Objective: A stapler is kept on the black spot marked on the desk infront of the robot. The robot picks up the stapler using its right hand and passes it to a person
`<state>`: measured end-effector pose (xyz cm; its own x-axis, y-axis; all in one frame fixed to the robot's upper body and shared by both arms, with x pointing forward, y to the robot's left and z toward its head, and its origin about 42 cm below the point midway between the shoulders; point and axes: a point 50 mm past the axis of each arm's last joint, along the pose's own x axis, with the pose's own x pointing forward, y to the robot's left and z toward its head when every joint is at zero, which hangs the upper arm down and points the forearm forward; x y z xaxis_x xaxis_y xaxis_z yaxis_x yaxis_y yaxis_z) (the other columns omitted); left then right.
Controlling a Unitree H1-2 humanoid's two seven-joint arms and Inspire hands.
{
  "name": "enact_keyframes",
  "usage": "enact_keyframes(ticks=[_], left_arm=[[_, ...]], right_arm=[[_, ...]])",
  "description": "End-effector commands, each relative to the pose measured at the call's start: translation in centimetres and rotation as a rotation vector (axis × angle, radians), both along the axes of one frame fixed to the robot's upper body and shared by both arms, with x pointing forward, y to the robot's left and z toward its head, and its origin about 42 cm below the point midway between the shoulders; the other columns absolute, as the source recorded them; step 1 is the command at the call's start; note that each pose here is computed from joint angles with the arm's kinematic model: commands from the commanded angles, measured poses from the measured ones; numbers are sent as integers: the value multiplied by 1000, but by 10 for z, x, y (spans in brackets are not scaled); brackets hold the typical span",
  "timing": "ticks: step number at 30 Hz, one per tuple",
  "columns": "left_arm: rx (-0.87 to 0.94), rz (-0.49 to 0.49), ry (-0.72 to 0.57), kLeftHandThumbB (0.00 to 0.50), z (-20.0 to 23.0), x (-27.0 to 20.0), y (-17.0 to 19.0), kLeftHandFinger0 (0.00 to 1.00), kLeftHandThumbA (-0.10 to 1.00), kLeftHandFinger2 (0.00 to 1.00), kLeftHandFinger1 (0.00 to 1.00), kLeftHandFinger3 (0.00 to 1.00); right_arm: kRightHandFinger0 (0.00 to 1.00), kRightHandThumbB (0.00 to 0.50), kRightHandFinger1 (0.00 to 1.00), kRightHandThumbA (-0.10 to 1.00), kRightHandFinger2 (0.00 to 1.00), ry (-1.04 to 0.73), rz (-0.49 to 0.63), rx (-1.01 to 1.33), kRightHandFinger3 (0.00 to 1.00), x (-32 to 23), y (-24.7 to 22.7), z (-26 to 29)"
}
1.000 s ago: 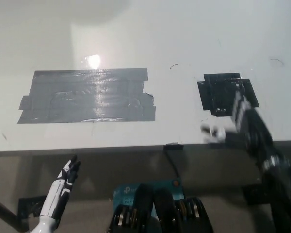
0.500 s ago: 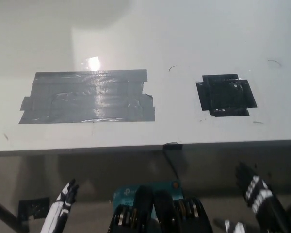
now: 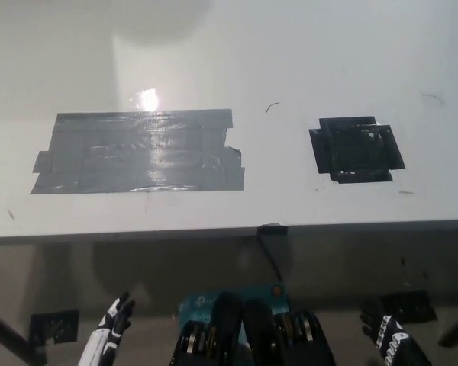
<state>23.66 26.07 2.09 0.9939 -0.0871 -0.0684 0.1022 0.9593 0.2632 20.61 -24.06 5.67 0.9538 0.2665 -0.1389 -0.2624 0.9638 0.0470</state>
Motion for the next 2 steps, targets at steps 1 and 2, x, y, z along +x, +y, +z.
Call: enact_keyframes(ticks=[1, 2], left_arm=[[-7, -13, -74, 500, 9, 1, -2, 1000, 1000, 1000, 1000, 1000], [-7, -13, -74, 500, 9, 1, -2, 1000, 1000, 1000, 1000, 1000]], right_arm=[[1000, 417, 1000, 996, 1000, -85, 37, -11, 1000, 5, -5, 7], [1000, 417, 1000, 996, 1000, -85, 37, -11, 1000, 5, -5, 7]])
